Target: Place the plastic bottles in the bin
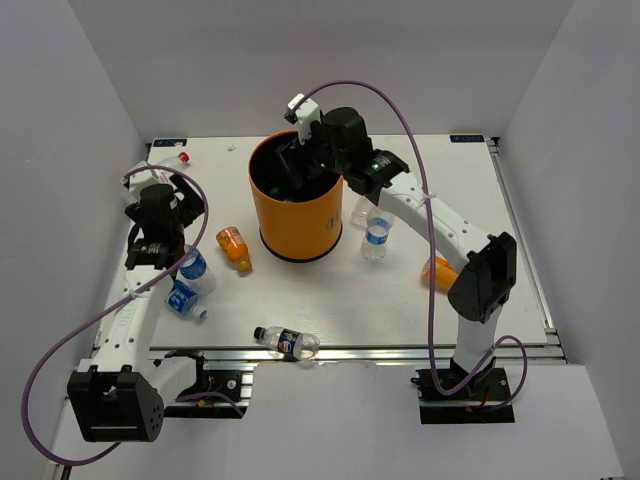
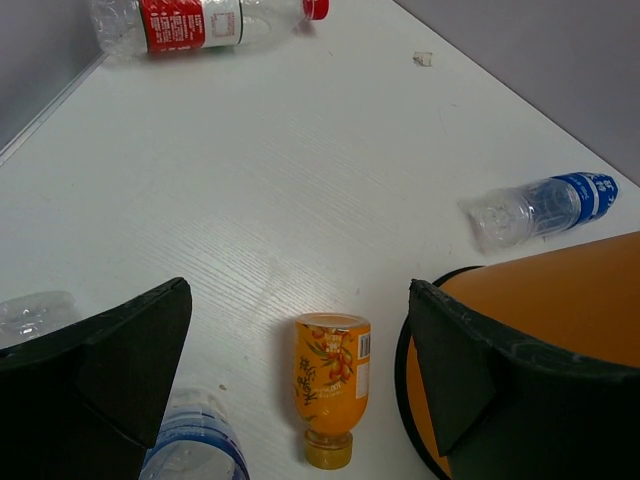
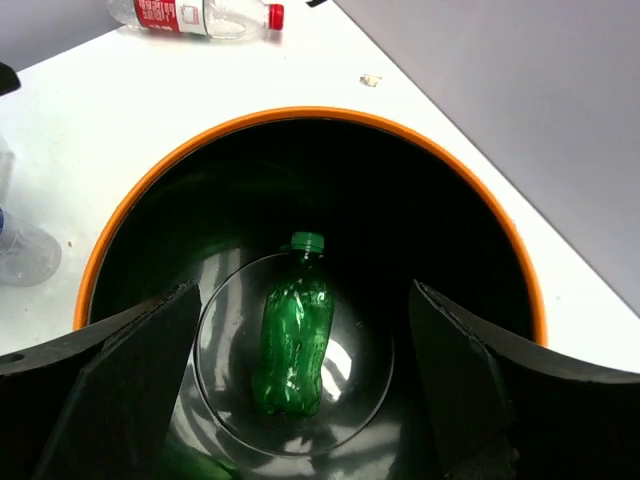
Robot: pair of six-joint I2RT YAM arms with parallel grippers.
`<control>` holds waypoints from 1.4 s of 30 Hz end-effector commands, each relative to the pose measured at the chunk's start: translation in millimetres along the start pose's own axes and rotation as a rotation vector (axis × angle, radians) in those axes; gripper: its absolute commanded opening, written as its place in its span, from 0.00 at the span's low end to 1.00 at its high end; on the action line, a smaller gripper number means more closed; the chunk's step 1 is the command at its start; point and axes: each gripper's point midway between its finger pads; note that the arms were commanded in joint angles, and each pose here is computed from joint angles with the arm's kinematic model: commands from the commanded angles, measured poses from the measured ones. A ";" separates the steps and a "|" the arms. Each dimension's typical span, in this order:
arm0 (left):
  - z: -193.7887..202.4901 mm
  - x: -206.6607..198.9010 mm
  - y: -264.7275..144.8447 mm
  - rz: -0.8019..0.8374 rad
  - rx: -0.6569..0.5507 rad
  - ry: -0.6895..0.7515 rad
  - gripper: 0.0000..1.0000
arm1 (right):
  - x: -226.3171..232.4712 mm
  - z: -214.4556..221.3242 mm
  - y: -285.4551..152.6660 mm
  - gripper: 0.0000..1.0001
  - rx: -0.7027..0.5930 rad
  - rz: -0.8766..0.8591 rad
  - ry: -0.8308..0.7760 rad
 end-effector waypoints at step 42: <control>28.2 -63.1 9.3 0.315 0.178 0.064 0.98 | -72.9 164.5 -131.7 0.77 0.106 0.367 0.270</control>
Point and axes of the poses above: each gripper's point midway between its finger pads, its own y axis out along the fingers, its own x axis along the line the jaws close on, z = x × y, and after that the axes turned 4 degrees about -y, right-handed
